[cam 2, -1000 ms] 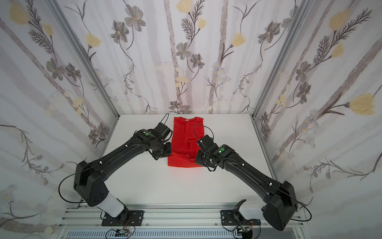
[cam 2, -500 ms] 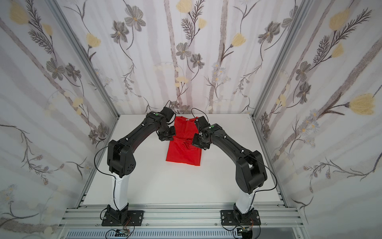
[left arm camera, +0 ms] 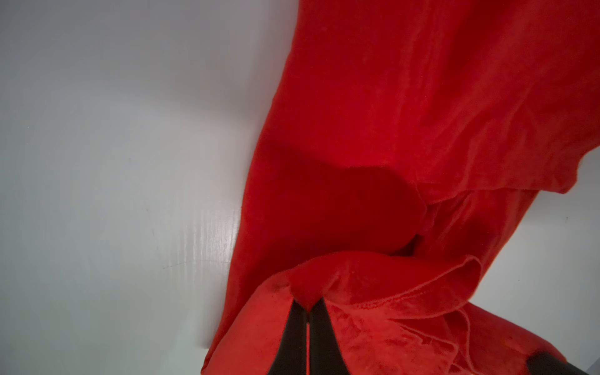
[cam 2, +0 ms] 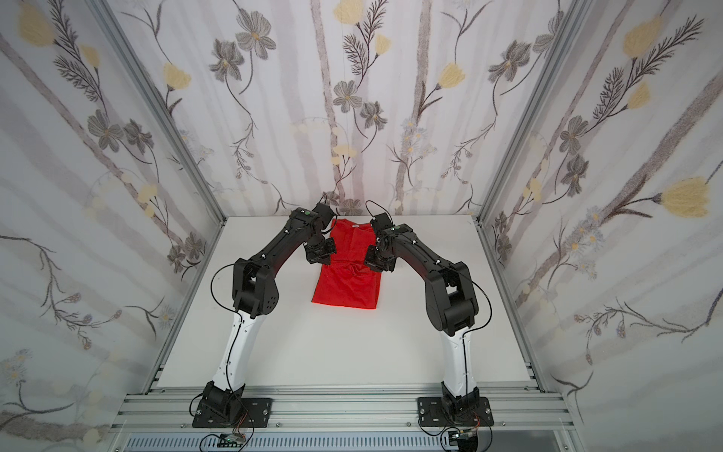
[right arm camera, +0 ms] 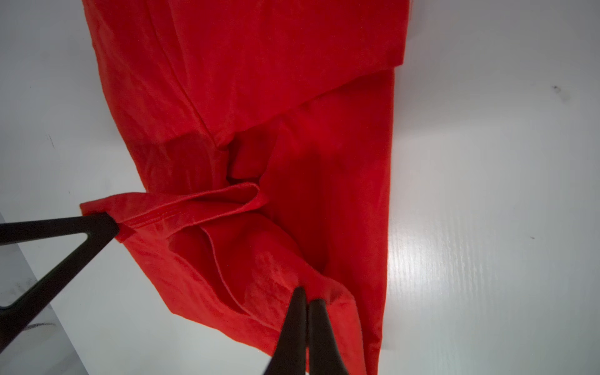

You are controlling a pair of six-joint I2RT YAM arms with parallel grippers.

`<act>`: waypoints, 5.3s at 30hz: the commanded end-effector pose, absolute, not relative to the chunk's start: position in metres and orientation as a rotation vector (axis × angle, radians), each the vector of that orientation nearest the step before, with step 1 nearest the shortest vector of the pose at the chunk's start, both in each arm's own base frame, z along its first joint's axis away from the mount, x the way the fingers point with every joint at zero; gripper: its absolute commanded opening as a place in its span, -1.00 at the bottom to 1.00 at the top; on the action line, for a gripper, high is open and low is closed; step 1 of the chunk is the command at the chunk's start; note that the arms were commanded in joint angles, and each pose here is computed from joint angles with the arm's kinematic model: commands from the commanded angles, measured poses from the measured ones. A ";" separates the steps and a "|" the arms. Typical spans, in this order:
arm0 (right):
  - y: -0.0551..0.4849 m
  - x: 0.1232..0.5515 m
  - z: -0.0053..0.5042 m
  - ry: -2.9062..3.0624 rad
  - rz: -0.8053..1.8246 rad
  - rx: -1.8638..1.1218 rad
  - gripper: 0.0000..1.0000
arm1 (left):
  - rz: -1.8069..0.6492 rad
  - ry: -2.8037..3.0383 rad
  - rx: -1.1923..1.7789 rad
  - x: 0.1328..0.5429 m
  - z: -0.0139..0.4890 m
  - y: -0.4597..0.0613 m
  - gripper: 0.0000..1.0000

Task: Fold and stack t-shirts
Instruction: Fold the T-shirt, then move the T-shirt to the center of the board, then fold the T-shirt.

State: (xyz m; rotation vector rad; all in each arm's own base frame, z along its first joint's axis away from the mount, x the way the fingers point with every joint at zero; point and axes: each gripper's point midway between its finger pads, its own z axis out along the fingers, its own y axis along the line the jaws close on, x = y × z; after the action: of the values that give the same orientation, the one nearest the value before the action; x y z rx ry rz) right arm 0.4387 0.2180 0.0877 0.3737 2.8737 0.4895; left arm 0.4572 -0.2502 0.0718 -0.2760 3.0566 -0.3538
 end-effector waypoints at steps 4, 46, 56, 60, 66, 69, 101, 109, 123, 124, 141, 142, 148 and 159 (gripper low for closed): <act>0.220 0.442 0.063 2.946 0.506 0.405 -1.00 | -0.308 3.124 -0.312 0.457 0.052 -0.245 -0.98; 0.236 0.363 0.020 3.234 0.506 0.247 -0.83 | -0.553 3.318 -0.307 0.369 0.008 -0.262 -0.04; 0.188 0.309 -0.011 3.327 0.242 0.267 -0.86 | -0.450 3.371 -0.338 0.307 -0.012 -0.236 -0.07; 0.178 0.282 -0.005 3.333 0.211 0.304 -0.86 | -0.423 3.372 -0.322 0.276 -0.012 -0.232 -0.08; 0.184 0.269 0.023 3.276 0.257 0.261 -0.79 | -0.402 3.320 -0.237 0.268 0.008 -0.241 -0.10; 0.186 0.270 0.046 3.216 0.319 0.236 -0.65 | -0.431 3.260 -0.189 0.274 0.035 -0.248 -0.07; 0.221 0.206 0.018 2.840 0.910 0.681 0.11 | -1.239 3.085 -0.379 0.233 0.060 -0.200 0.47; 0.203 0.199 0.004 2.852 0.785 0.734 -0.17 | -1.205 3.136 -0.384 0.228 0.046 -0.196 0.34; 0.206 0.203 -0.008 2.901 0.730 0.701 -0.64 | -0.900 3.243 -0.363 0.229 0.019 -0.173 0.09; 0.206 0.203 -0.008 2.902 0.731 0.702 -0.69 | -0.870 3.249 -0.353 0.230 0.017 -0.171 0.08; 0.200 0.198 -0.013 2.952 0.683 0.692 -1.00 | -0.525 3.302 -0.237 0.231 -0.017 -0.152 -0.18; 0.200 0.198 -0.012 2.955 0.679 0.691 -1.00 | -0.480 3.285 -0.242 0.234 -0.016 -0.147 -0.17; 0.200 0.199 -0.008 2.972 0.664 0.665 -1.00 | -0.391 3.215 -0.266 0.247 -0.011 -0.139 0.11; 0.199 0.197 -0.009 2.996 0.661 0.645 -1.00 | -0.431 3.243 -0.264 0.244 -0.029 -0.150 -0.10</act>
State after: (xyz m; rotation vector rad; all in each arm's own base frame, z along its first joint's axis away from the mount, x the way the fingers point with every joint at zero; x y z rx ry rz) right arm 0.2163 0.2270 0.0122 0.5858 2.8981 0.8834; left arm 0.2182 -0.1827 0.0108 -0.3499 3.3259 -0.8512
